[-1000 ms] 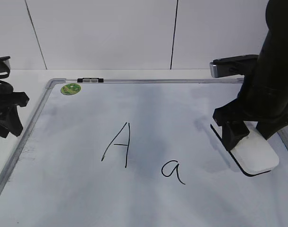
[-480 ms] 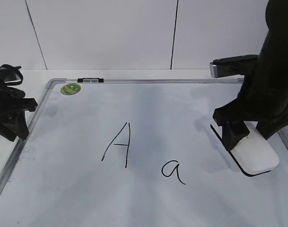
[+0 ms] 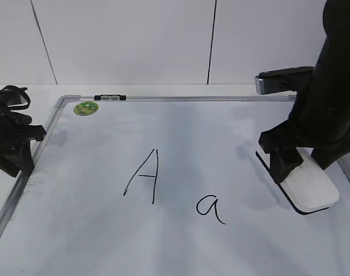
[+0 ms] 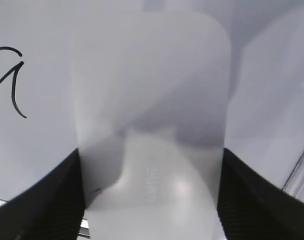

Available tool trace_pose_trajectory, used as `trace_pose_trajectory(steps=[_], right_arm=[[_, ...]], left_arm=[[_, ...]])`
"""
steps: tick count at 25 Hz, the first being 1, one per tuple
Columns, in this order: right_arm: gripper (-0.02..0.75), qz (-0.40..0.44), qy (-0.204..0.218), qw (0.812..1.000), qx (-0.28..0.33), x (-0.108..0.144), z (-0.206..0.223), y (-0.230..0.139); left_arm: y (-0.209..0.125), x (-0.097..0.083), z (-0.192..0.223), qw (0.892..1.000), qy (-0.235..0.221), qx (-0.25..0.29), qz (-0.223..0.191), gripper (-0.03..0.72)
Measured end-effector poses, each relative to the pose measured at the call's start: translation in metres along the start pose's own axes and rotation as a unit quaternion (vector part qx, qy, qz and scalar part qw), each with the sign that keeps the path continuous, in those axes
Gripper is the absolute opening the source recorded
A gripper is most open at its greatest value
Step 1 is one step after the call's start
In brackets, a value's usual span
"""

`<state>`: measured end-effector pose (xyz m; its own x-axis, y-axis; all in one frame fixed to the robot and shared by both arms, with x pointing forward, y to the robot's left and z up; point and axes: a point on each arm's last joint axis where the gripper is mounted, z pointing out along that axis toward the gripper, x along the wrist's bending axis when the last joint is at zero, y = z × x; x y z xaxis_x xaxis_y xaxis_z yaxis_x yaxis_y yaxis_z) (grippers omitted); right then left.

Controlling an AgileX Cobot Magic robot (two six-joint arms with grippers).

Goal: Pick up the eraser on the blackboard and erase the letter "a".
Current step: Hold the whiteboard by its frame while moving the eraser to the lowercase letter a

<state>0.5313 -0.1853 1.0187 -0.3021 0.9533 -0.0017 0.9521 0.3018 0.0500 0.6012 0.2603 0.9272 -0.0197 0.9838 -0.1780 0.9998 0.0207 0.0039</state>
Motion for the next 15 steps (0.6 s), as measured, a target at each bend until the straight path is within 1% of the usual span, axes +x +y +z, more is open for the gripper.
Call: trace_pose_trajectory(steps=[6,8,11,13,15], right_arm=[[0.565,0.0,0.0,1.0,0.0,0.0,0.0,0.0],[0.565,0.0,0.0,1.0,0.0,0.0,0.0,0.0],[0.565,0.0,0.0,1.0,0.0,0.0,0.0,0.0],[0.565,0.0,0.0,1.0,0.0,0.0,0.0,0.0],[0.565,0.0,0.0,1.0,0.0,0.0,0.0,0.0]], left_arm=[[0.0013,0.0,0.001,1.0,0.0,0.001,0.0,0.213],[0.0013,0.0,0.001,1.0,0.0,0.001,0.0,0.196],[0.0013,-0.0001,0.001,1.0,-0.001,0.001,-0.001,0.132],[0.0017,-0.0002,0.0007,1.0,-0.001,0.0,-0.001,0.07],[0.0017,-0.0001,0.0006,1.0,0.0,0.0,-0.001,0.031]])
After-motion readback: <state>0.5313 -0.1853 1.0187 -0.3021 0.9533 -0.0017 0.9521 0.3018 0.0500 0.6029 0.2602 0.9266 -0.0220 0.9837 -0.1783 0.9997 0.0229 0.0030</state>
